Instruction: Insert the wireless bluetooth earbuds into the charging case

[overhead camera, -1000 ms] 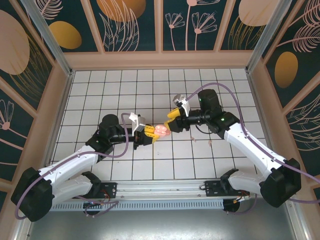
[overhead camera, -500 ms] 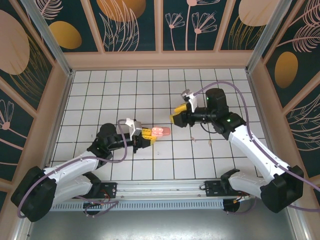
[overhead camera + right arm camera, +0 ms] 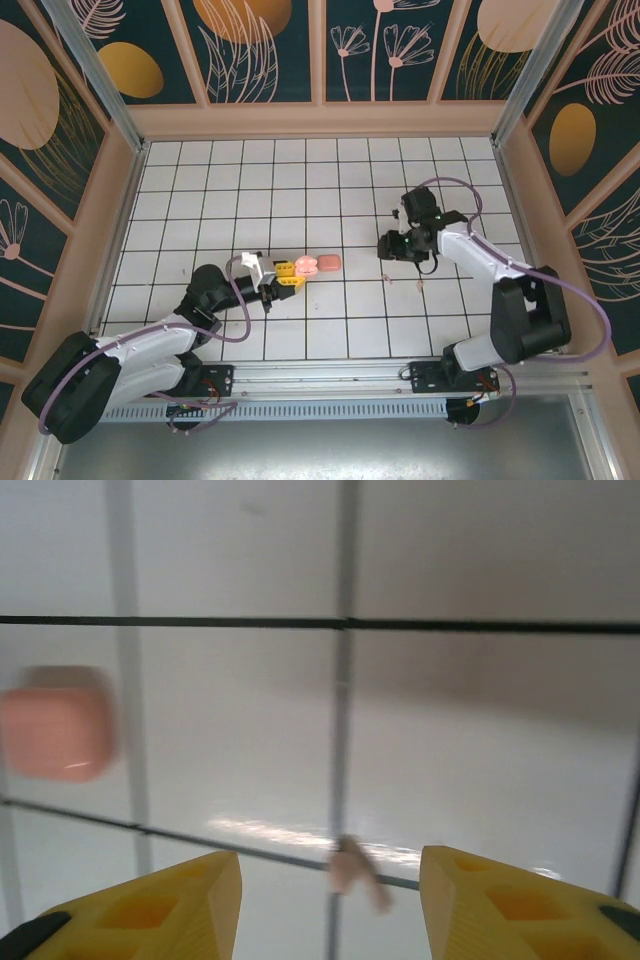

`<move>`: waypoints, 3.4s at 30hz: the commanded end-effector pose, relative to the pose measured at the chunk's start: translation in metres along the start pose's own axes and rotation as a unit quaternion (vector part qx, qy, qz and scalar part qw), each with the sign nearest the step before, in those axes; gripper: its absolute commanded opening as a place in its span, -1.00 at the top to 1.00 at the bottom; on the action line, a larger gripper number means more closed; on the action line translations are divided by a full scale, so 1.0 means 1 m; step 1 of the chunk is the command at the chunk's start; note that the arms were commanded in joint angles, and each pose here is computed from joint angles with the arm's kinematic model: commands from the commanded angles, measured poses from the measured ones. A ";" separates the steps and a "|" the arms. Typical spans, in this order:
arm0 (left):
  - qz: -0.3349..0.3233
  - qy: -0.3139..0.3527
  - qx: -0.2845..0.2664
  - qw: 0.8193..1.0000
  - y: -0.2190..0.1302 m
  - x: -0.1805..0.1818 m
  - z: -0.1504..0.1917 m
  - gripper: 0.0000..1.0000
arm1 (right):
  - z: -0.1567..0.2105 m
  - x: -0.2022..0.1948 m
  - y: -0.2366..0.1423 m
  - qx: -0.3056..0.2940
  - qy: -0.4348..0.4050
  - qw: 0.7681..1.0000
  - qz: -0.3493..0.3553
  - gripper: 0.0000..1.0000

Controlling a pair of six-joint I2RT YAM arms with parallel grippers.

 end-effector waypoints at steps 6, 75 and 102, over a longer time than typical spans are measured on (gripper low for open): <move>-0.018 0.037 -0.013 0.999 -0.003 0.002 -0.012 0.64 | 0.001 -0.054 0.014 0.035 0.100 0.981 0.165 0.07; -0.071 0.056 -0.073 0.993 0.016 0.007 -0.020 0.71 | 0.085 0.140 -0.128 -0.201 -0.143 0.797 -0.551 0.64; -0.074 0.058 -0.095 0.991 0.015 0.010 -0.034 0.69 | 0.113 0.155 -0.115 -0.184 -0.174 0.781 -0.571 0.63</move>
Point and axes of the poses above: each hand's point on the last joint's axis, 136 mm out from that joint toward the fingers, its own y axis out along the fingers, its own x axis along the line the jaws close on, z = x × y, the point moved 6 cm from there along -y, back along the fingers, and after that the axes turned 15 degrees about y, right-handed, at the moved point
